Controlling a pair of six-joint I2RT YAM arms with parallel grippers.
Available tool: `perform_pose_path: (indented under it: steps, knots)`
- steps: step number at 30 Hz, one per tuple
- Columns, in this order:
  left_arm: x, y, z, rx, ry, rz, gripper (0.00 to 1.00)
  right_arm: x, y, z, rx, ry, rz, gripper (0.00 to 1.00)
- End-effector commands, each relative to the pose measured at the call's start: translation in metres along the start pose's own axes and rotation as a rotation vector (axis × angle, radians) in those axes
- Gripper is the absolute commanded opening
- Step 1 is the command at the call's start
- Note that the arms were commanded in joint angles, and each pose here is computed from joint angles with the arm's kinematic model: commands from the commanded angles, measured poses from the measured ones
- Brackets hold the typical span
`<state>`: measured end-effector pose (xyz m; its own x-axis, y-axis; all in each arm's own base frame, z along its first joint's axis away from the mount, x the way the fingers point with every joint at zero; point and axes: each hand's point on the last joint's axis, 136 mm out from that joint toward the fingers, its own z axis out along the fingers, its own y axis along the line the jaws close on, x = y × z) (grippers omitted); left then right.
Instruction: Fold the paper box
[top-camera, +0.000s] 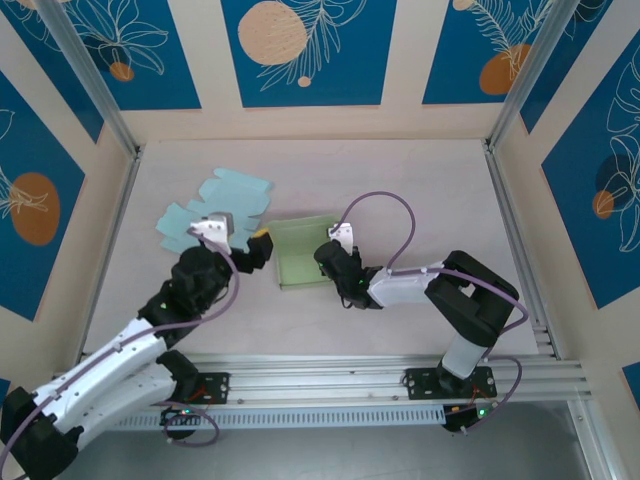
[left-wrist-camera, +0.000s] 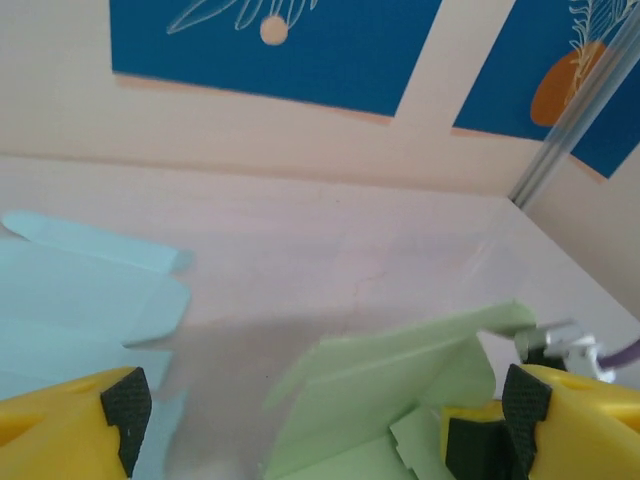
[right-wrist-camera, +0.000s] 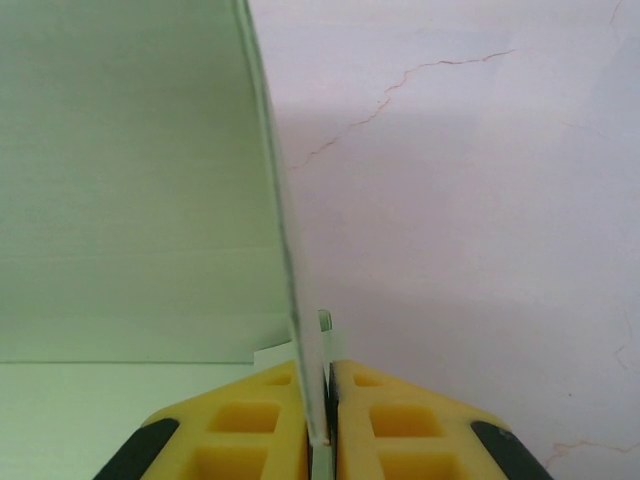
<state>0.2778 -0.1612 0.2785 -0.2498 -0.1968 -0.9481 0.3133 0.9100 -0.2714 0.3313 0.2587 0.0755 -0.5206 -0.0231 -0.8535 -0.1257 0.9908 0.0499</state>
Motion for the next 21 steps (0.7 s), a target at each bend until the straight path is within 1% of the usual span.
perform_pose_path:
  steps: [1,2,3,4,6,8,13,15,17,21]
  knots:
    - [-0.026,0.005,-0.002,-0.076,0.092,0.173,0.96,-0.014,0.003,-0.006,0.000,-0.043,0.034,0.15]
    - [-0.030,0.000,-0.001,-0.047,0.135,0.219,0.99,-0.016,0.004,-0.008,-0.003,-0.040,0.031,0.15]
    - [-0.031,-0.004,0.001,-0.021,0.189,0.270,1.00,-0.017,0.004,-0.011,-0.006,-0.033,0.028,0.18]
    - [-0.030,-0.006,0.003,-0.004,0.235,0.313,1.00,-0.019,0.004,-0.014,-0.010,-0.025,0.026,0.22]
    - [-0.028,-0.005,0.004,0.019,0.330,0.414,0.99,-0.022,0.003,-0.021,-0.013,-0.010,0.012,0.34]
    - [-0.026,0.003,0.007,0.021,0.385,0.452,1.00,-0.025,0.002,-0.028,-0.018,0.008,-0.004,0.42]
    - [-0.018,0.001,0.012,0.204,0.489,0.348,1.00,-0.033,-0.003,-0.049,-0.030,0.067,-0.041,0.57]
    - [-0.010,0.002,0.014,0.224,0.550,0.336,1.00,-0.043,-0.005,-0.062,-0.045,0.080,-0.055,0.63]
    - [0.001,0.001,0.015,0.251,0.612,0.341,0.98,-0.052,-0.007,-0.076,-0.061,0.094,-0.078,0.66]
    - [0.025,-0.006,0.020,0.321,0.709,0.301,0.91,-0.070,-0.009,-0.100,-0.101,0.118,-0.134,0.66]
